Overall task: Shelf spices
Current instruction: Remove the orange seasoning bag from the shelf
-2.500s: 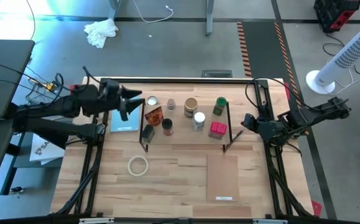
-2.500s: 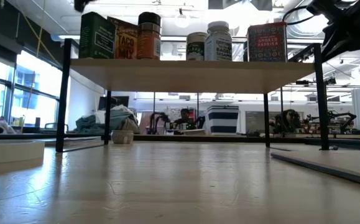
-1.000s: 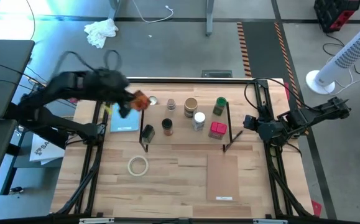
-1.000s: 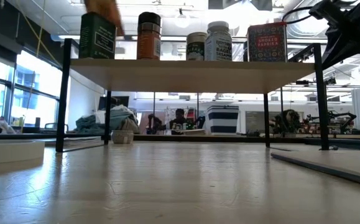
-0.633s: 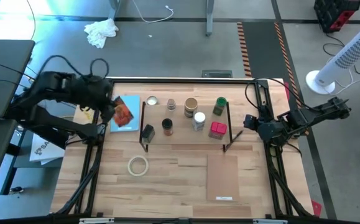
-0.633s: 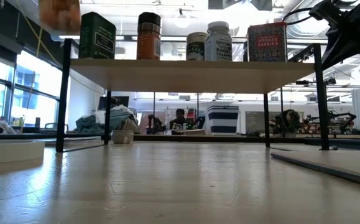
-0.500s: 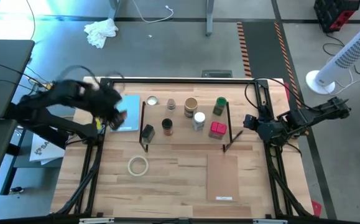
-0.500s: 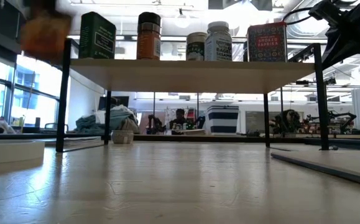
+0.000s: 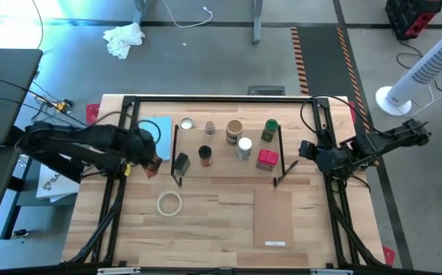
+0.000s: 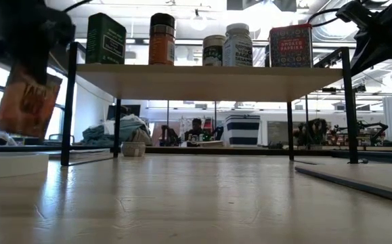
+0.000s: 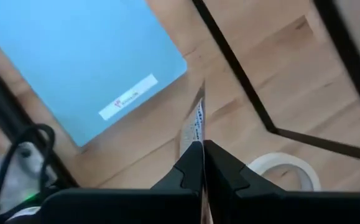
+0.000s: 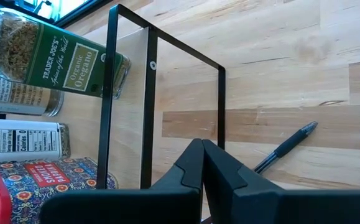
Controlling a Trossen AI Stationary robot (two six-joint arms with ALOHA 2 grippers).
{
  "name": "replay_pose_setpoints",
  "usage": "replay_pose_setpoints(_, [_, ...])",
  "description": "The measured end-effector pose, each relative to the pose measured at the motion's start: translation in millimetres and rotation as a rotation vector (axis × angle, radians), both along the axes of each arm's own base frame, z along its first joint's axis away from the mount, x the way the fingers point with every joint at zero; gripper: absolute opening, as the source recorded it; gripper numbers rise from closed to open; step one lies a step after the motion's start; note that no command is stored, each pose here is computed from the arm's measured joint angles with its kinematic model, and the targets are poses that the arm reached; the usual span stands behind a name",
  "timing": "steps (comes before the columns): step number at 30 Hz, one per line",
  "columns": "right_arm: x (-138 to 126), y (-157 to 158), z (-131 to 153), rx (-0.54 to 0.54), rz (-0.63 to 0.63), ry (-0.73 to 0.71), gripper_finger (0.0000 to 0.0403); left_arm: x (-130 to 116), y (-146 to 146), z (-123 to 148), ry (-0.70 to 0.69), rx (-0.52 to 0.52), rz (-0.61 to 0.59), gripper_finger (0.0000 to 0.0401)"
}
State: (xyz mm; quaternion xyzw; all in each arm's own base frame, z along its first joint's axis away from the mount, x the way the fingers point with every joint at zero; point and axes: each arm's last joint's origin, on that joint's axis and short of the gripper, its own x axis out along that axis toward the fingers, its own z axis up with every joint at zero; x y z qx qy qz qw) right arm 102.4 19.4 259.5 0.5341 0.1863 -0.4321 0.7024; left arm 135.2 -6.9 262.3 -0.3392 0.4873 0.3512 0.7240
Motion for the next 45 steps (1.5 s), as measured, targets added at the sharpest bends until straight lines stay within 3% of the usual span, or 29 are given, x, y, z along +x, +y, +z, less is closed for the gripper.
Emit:
replay_pose_setpoints(16, [-0.4, -0.5, 0.1, -0.014, -0.007, -0.001, 0.0000, 18.8, -20.8, -42.5, 0.159, 0.039, -0.072, 0.0000])
replay_pose_setpoints(20, [-0.3, -0.5, 0.1, -0.014, -0.007, -0.001, 0.0000, 25.5, -24.6, -45.7, 0.134, 0.037, -0.067, 0.0003])
replay_pose_setpoints(29, [-0.3, -0.5, 0.1, -0.014, -0.007, -0.001, 0.0000, 23.7, -24.7, -42.0, 0.123, 0.047, -0.058, 0.0015])
replay_pose_setpoints(34, [-0.3, -0.5, 0.1, -0.014, -0.006, -0.001, 0.0000, 25.0, -22.2, -10.3, 0.087, 0.142, -0.060, 0.0005])
replay_pose_setpoints(38, [-0.4, -0.5, 0.0, -0.015, -0.006, 0.000, 0.0000, 22.5, -21.8, 10.7, 0.066, 0.153, -0.064, 0.0009])
replay_pose_setpoints(45, [-0.9, -1.0, -0.1, -0.029, -0.011, 0.003, 0.0000, 16.1, -29.8, -5.3, 0.125, 0.112, -0.115, 0.0010])
